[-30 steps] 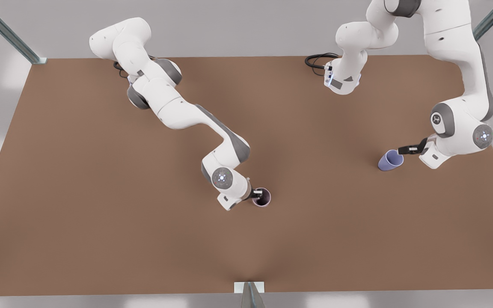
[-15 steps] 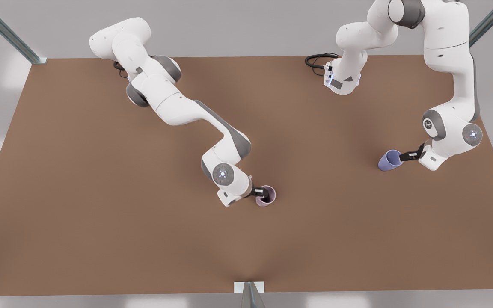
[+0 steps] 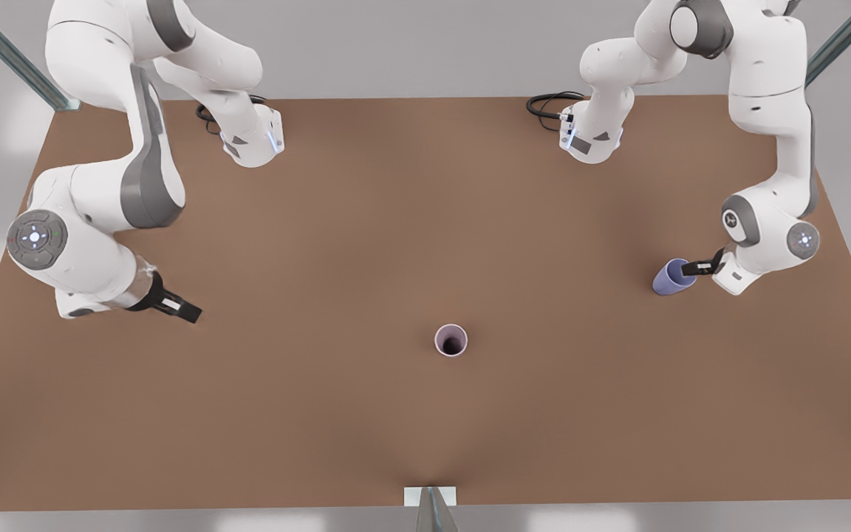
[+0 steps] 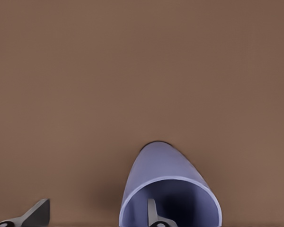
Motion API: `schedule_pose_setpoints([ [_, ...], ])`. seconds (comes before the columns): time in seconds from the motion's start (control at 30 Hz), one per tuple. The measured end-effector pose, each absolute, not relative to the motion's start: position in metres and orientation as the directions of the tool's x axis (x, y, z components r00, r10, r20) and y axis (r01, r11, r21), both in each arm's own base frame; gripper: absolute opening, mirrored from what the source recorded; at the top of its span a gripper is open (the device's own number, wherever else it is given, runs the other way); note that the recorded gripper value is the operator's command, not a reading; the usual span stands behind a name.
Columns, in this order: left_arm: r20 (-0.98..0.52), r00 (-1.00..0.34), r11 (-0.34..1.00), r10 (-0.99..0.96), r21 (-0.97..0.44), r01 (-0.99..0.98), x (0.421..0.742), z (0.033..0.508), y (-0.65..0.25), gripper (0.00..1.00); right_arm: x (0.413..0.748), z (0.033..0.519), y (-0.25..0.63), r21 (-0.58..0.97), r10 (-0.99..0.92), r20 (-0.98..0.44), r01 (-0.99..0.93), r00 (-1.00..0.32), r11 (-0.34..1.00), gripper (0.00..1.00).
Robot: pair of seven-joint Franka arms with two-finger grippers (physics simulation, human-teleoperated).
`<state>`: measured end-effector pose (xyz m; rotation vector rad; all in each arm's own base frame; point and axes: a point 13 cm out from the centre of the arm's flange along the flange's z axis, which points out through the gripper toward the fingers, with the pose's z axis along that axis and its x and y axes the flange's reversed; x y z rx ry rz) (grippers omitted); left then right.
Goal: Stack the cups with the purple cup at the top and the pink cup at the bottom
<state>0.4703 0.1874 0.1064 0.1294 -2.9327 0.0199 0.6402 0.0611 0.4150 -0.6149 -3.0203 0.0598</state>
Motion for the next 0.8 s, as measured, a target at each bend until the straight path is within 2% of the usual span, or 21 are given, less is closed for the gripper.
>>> schedule_pose_setpoints([
  [0.03,0.208,-0.974,0.996,-0.086,-0.004,-0.088,0.470,0.104,0.187,0.53,0.635,0.419,0.047,-0.066,0.377,0.054,0.373,-0.925,0.925,1.00],
  [0.07,0.208,-0.974,0.996,-0.086,-0.004,-0.089,0.470,0.103,0.187,0.32,0.623,0.419,0.031,-0.081,0.369,0.069,0.364,-0.927,0.928,1.00],
  [0.17,0.205,-0.973,0.994,-0.105,-0.017,-0.111,0.471,0.102,0.184,0.21,0.590,0.420,0.013,-0.111,0.310,0.086,0.301,-0.947,0.947,1.00],
  [0.47,0.213,-0.970,0.991,-0.120,-0.039,-0.131,0.473,0.096,0.170,0.21,0.594,0.414,0.016,-0.064,-0.060,0.089,-0.066,-0.994,0.996,1.00],
  [0.6,0.180,-0.981,0.995,-0.075,-0.051,-0.085,0.492,0.108,0.147,0.21,0.597,0.413,0.018,-0.051,-0.187,0.083,-0.191,-0.979,0.980,1.00],
  [0.67,0.139,-0.990,0.998,-0.026,-0.057,-0.034,0.516,0.123,0.123,0.21,0.594,0.415,0.018,-0.048,-0.192,0.092,-0.197,-0.977,0.979,1.00],
  [0.7,0.095,-0.995,0.998,0.013,-0.055,0.008,0.542,0.147,0.102,0.21,0.592,0.415,0.018,-0.047,-0.190,0.099,-0.196,-0.977,0.980,1.00],
  [0.8,-0.005,-0.981,0.979,0.195,-0.051,0.195,0.618,0.224,-0.048,0.21,0.588,0.414,0.019,-0.043,-0.185,0.116,-0.191,-0.976,0.981,1.00],
])
